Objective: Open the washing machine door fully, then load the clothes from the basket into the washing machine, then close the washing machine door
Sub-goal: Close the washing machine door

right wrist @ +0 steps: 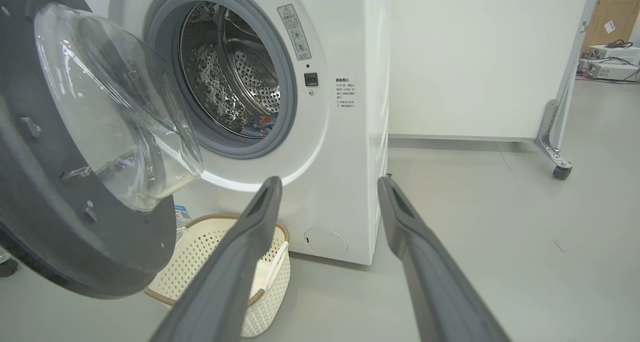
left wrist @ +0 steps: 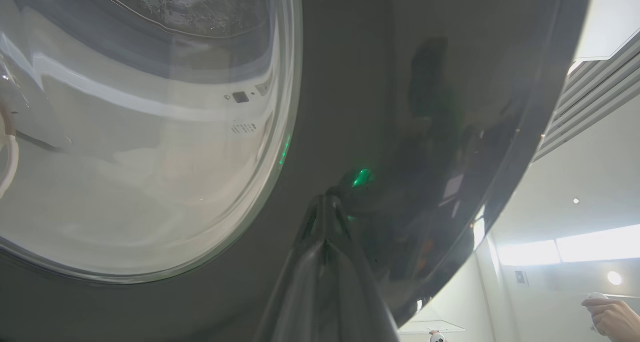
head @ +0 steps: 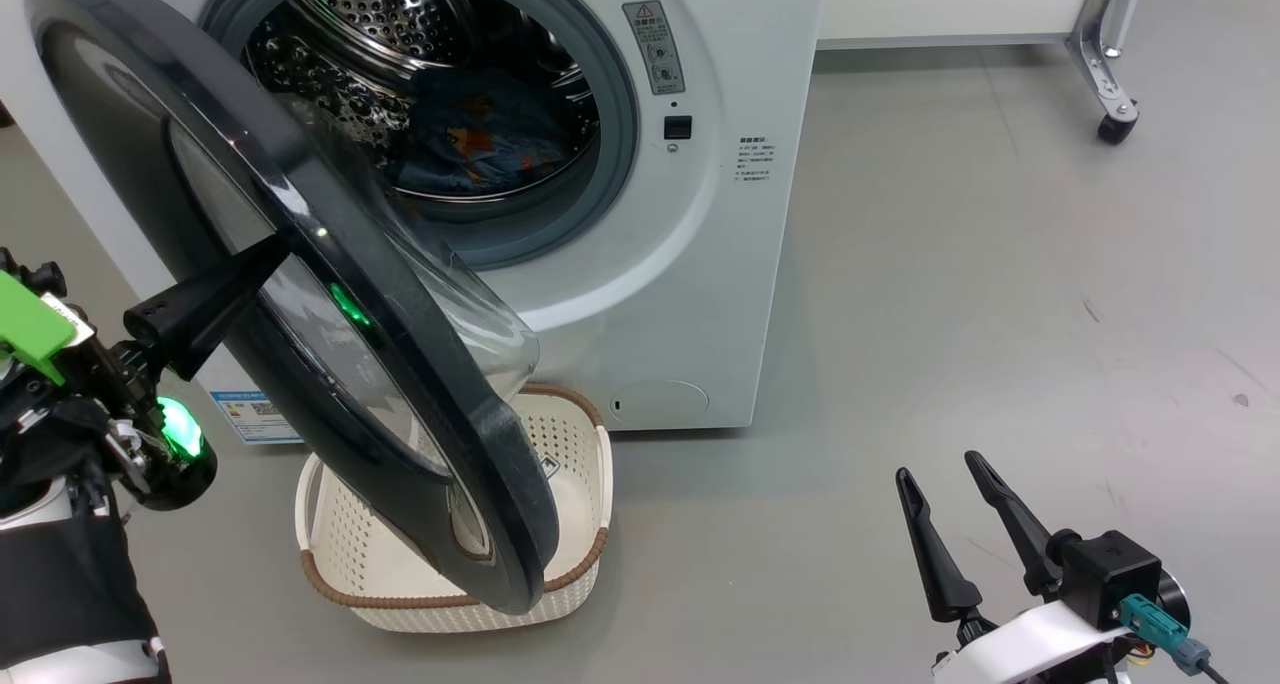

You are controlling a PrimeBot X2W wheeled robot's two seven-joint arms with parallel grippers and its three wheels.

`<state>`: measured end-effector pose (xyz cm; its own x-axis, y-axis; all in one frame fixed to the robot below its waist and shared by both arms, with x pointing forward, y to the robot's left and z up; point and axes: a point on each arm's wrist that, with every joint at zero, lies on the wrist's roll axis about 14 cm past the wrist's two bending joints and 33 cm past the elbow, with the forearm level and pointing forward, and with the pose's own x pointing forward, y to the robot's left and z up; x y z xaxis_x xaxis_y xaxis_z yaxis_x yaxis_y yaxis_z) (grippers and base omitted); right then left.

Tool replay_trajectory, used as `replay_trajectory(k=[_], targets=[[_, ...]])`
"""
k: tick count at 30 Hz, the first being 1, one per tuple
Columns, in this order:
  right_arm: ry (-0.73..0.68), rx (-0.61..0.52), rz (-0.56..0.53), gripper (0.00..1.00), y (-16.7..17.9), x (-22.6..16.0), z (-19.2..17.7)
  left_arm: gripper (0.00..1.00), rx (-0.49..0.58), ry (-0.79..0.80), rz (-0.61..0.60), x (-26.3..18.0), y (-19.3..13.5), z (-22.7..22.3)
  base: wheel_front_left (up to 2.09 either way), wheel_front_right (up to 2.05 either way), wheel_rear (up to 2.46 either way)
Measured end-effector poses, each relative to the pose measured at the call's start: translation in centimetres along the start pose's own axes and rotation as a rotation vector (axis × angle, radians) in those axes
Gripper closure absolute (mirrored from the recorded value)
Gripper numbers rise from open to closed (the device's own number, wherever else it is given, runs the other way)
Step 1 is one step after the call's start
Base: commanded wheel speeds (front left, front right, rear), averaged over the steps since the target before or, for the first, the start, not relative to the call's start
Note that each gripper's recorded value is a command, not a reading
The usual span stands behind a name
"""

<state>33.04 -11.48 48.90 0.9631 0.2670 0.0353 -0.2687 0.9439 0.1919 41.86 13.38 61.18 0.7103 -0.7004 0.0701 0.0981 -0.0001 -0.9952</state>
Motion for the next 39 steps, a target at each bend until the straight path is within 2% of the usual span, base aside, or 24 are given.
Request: replay_trajectory(k=[27,31,34,39], targets=[[-0.042,-0.017,-0.092,0.00,-2.5,-2.0,1.3,1.00,-0.052,0.018,-0.006,5.3,0.0,-1.6,0.00,0.00,0.00],[-0.044,-0.016,-0.098,0.00,-2.7,-2.1,1.4,1.00,-0.019,0.001,-0.003,5.4,0.0,-1.5,0.00,0.00,0.00],[-0.047,-0.017,-0.108,0.00,-3.1,-2.1,1.5,1.00,0.058,-0.012,0.041,5.4,0.6,-1.5,0.00,0.00,0.00],[-0.042,-0.017,-0.126,0.00,-3.7,-2.2,1.4,0.98,0.152,-0.040,0.034,4.6,0.5,-1.5,0.00,0.00,0.00]])
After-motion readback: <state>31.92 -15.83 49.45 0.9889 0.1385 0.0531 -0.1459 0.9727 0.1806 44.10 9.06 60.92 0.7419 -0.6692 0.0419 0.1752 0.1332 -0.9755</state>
